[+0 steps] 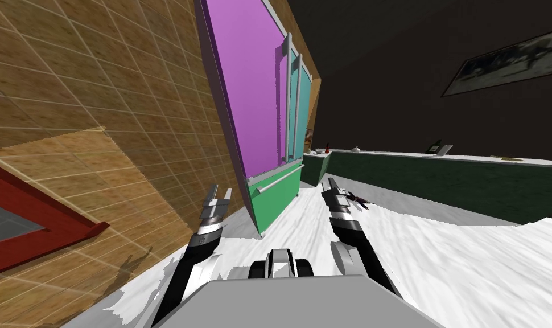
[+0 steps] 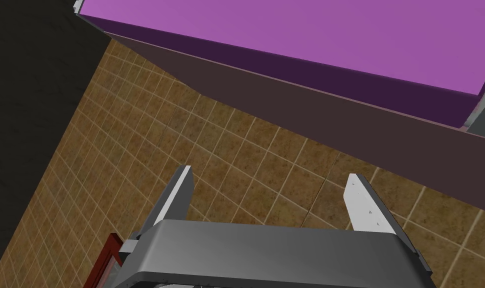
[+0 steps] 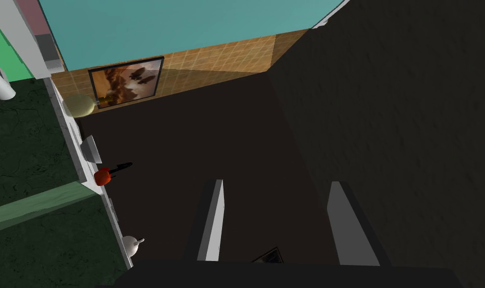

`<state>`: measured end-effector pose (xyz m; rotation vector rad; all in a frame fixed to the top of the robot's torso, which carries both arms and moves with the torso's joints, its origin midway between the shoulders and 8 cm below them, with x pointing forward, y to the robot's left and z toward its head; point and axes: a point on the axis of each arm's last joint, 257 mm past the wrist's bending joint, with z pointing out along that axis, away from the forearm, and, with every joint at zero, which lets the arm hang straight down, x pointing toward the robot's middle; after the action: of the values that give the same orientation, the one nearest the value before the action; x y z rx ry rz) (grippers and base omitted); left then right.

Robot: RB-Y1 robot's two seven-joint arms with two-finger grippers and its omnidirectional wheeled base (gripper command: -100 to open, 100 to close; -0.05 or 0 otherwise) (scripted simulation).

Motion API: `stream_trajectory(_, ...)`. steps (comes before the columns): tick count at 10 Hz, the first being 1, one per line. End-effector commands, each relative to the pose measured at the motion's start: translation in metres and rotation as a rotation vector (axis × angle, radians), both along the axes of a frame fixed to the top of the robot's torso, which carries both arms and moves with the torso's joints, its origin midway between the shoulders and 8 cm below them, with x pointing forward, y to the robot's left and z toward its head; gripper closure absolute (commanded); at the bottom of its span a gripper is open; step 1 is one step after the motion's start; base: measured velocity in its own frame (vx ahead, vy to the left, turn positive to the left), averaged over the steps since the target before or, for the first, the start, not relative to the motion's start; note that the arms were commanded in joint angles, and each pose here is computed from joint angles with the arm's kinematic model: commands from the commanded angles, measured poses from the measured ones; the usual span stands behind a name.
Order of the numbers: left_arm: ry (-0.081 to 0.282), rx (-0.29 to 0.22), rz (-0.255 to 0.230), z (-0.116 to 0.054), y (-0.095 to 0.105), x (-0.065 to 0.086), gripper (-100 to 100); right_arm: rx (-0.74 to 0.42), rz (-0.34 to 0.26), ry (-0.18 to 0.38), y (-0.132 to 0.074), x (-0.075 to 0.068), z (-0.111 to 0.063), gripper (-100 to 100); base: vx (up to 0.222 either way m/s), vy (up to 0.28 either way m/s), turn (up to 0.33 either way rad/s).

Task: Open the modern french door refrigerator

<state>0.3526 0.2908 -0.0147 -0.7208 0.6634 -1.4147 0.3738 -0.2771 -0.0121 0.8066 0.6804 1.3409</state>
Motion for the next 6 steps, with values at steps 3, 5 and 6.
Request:
stream_trajectory(3,0.067,0.01,0.004,-0.032,0.015,0.014,-100,0.0,0.0,0.0,0.0,0.0,0.0,0,0.095,-0.087,0.049)
stream_trajectory(5,0.094,0.005,0.012,-0.045,0.023,0.019,-100,0.0,0.0,0.0,0.0,0.0,0.0,0,0.071,-0.068,0.047)
stream_trajectory(6,0.106,0.0,0.017,-0.052,0.027,0.021,-100,0.0,0.0,0.0,0.0,0.0,0.0,0,0.083,-0.063,0.063)
